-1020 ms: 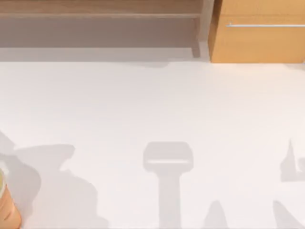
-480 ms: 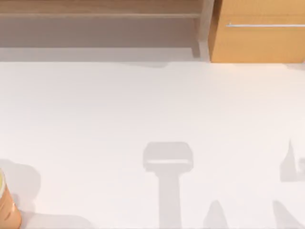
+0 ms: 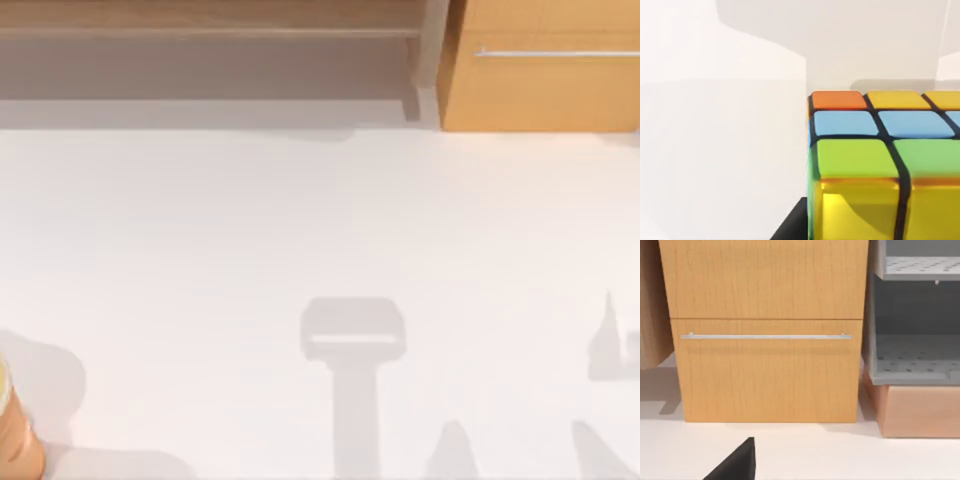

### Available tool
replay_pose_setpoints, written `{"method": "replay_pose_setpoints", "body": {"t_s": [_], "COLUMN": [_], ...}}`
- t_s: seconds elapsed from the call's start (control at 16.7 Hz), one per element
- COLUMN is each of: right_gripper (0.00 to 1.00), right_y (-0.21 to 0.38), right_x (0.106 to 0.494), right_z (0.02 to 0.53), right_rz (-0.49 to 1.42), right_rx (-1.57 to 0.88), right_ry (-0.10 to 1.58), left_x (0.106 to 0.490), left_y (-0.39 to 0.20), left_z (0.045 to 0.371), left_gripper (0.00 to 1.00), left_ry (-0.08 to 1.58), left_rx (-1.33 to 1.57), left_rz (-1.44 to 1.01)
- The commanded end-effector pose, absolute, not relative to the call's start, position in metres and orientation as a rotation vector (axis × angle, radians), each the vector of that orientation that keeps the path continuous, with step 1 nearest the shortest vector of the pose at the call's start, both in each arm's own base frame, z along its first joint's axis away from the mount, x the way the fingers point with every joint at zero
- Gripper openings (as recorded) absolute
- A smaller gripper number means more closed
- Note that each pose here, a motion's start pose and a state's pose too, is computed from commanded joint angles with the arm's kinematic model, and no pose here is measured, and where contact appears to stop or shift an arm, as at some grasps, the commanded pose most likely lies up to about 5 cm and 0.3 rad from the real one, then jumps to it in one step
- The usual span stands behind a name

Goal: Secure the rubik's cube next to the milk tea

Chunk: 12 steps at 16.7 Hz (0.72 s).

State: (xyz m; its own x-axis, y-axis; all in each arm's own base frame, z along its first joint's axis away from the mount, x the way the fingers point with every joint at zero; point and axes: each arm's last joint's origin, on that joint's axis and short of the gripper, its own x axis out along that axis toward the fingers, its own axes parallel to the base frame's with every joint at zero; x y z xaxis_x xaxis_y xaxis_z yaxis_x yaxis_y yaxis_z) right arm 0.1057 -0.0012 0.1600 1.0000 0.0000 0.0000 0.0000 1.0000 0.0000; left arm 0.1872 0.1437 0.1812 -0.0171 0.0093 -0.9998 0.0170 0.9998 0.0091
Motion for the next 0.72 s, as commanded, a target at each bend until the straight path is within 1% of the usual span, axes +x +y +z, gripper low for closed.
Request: {"method": "replay_pose_setpoints", "body": {"t_s": [0.42, 0.72], "right_gripper": [1.00, 1.00], "right_y": [-0.0012, -0.0012], "right_x": [0.1057, 0.1057], "right_z": [0.1600, 0.1600], "right_rz": [0.000, 0.000], "right_rx": [0.000, 0.000], "right_ry": [0.000, 0.000], "left_x": [0.1855, 0.1832], "left_y": [0.1507, 0.1497], "left_z": [0.1750, 0.1762], "left_gripper": [0.00, 0.00], "left_ry": [1.656, 1.634], "left_rx": [0.053, 0.065], "left_rz": [0.029, 0.037]}}
